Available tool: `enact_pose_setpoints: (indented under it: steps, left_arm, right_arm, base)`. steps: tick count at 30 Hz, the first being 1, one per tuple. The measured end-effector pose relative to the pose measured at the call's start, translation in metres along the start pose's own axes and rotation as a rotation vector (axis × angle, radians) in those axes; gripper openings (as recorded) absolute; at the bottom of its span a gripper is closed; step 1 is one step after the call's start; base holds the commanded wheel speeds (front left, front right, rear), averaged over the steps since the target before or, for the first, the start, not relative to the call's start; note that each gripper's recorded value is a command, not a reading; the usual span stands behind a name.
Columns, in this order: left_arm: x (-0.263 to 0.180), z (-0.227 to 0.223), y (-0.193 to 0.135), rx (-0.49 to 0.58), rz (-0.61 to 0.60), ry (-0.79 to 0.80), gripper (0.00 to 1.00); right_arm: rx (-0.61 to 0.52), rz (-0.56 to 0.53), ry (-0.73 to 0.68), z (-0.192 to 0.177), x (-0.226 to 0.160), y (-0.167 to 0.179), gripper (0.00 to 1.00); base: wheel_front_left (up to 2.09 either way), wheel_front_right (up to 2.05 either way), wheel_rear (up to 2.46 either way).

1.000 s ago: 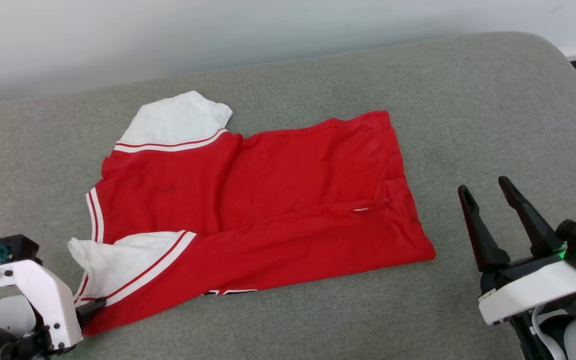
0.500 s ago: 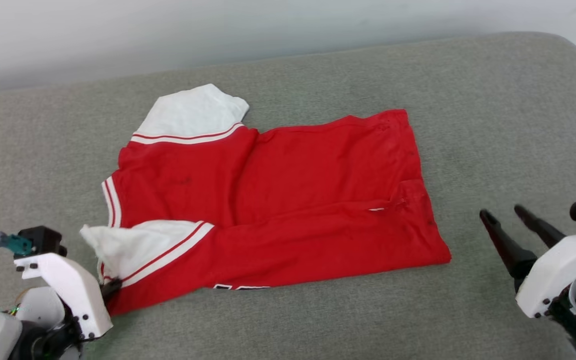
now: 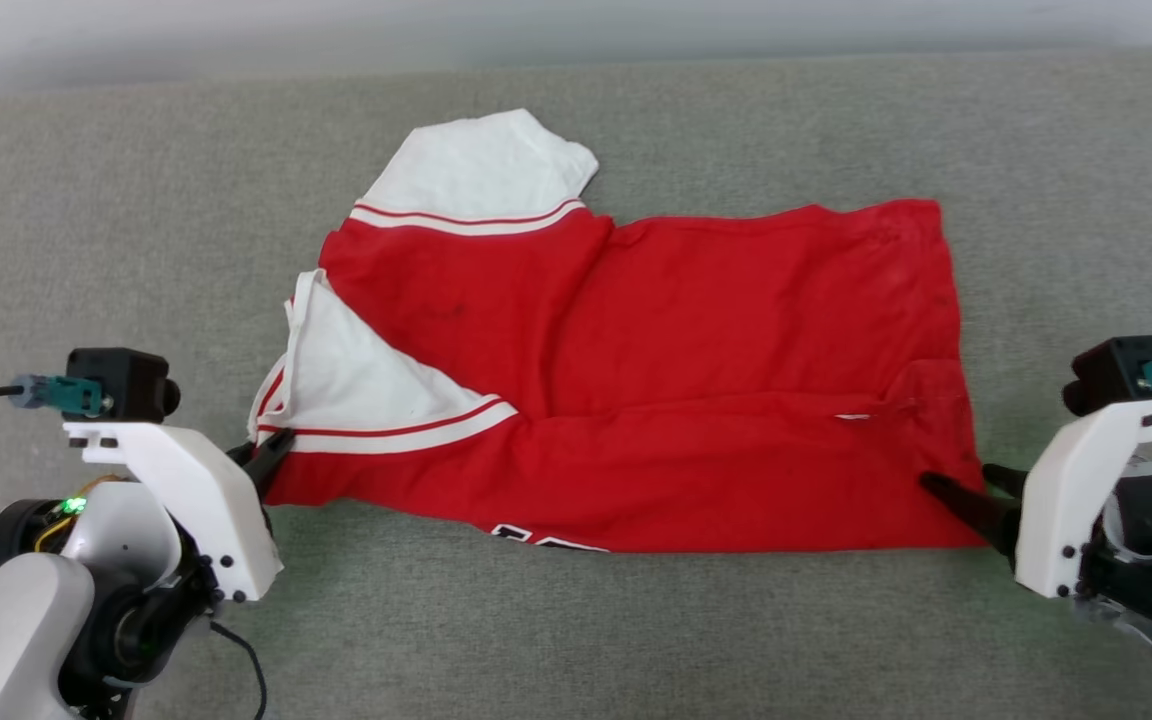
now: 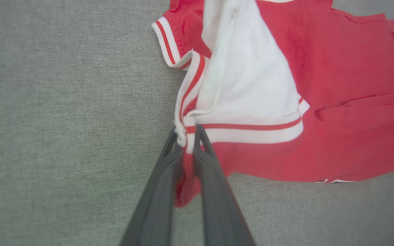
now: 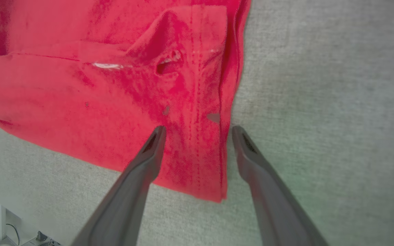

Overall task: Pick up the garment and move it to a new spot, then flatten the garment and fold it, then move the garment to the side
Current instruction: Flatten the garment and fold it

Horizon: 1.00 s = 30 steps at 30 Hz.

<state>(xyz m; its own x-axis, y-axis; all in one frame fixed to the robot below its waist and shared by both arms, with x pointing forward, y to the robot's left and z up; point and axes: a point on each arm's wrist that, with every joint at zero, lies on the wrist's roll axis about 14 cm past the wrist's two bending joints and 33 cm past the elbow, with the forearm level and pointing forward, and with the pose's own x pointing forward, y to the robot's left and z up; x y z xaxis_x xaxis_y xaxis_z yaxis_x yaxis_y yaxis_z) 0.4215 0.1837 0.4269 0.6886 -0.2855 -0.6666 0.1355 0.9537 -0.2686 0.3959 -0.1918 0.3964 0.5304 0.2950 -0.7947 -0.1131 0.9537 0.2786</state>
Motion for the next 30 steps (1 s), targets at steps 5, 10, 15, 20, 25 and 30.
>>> enact_pose_setpoints:
  steps: [5,10,15,20,25,30]
  left_arm:
    - [0.004,-0.008,0.002,-0.015,0.011,0.01,0.0]
    - [0.004,-0.013,0.002,-0.027,0.015,0.015,0.0]
    - [0.0,-0.012,0.002,-0.038,0.019,-0.012,0.0]
    - [-0.012,-0.017,-0.002,-0.057,0.015,-0.028,0.0]
    - [-0.033,-0.021,-0.007,-0.063,0.018,-0.071,0.0]
    - [-0.059,-0.035,-0.006,-0.078,0.043,-0.095,0.0]
  right_arm:
    - [0.023,0.038,0.09,-0.012,0.028,0.01,1.0]
    - [0.031,0.058,0.117,-0.015,0.034,0.014,0.0]
    - [0.005,0.071,0.09,-0.011,0.029,0.02,0.0]
    - [-0.039,0.073,0.034,-0.004,0.013,0.025,0.0]
    - [-0.066,0.083,-0.014,-0.003,-0.008,0.032,0.0]
    - [-0.091,0.087,-0.043,-0.012,-0.029,0.037,0.0]
  base:
    - [0.0,0.0,0.0]
    - [0.0,0.0,0.0]
    - [0.0,0.0,0.0]
    - [0.0,0.0,0.0]
    - [0.0,0.0,0.0]
    - [0.0,0.0,0.0]
